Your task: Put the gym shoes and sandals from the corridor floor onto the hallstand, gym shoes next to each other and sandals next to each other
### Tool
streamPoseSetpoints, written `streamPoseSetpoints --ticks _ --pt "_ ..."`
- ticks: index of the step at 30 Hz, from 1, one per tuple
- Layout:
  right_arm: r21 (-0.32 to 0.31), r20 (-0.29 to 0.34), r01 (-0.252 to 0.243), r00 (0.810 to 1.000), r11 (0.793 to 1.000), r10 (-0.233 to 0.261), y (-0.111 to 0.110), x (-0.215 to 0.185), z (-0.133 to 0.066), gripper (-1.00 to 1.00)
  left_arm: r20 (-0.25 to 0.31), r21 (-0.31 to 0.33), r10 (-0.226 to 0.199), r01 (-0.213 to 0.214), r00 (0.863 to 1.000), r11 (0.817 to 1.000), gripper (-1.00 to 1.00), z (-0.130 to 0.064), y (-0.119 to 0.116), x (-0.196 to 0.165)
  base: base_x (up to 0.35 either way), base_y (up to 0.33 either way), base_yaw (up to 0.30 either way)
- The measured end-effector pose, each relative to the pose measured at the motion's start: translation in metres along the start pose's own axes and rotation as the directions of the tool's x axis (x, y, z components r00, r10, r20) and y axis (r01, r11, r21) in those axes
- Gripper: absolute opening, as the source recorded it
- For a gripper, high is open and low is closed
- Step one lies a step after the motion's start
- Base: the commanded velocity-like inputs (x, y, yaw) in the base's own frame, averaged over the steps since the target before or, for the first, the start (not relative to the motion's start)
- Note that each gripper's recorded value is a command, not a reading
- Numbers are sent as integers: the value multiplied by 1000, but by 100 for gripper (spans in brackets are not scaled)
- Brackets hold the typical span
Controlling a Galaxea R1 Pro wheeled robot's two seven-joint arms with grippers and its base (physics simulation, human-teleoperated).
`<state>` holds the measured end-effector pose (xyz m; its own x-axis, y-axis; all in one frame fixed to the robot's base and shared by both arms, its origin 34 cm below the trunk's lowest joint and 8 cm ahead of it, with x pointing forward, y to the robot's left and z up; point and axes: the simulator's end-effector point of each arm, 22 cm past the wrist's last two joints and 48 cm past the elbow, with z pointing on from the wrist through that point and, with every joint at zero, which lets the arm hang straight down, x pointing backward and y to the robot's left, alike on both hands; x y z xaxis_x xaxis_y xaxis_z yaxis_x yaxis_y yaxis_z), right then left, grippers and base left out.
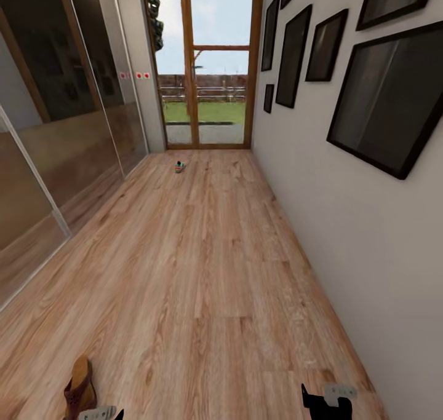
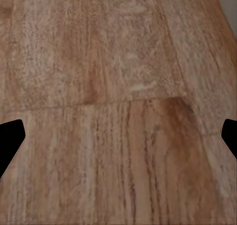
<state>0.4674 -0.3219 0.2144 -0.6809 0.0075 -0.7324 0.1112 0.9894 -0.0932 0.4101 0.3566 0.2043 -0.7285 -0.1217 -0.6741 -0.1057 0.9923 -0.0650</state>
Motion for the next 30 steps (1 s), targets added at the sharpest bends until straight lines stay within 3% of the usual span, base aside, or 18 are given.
streamPoseSetpoints --ticks 30 --pt "-1 0 -1 1000 1000 1 1 0 0 100 1 -1 -2 2 1000 1000 100 0 0 0 339 -3 0"
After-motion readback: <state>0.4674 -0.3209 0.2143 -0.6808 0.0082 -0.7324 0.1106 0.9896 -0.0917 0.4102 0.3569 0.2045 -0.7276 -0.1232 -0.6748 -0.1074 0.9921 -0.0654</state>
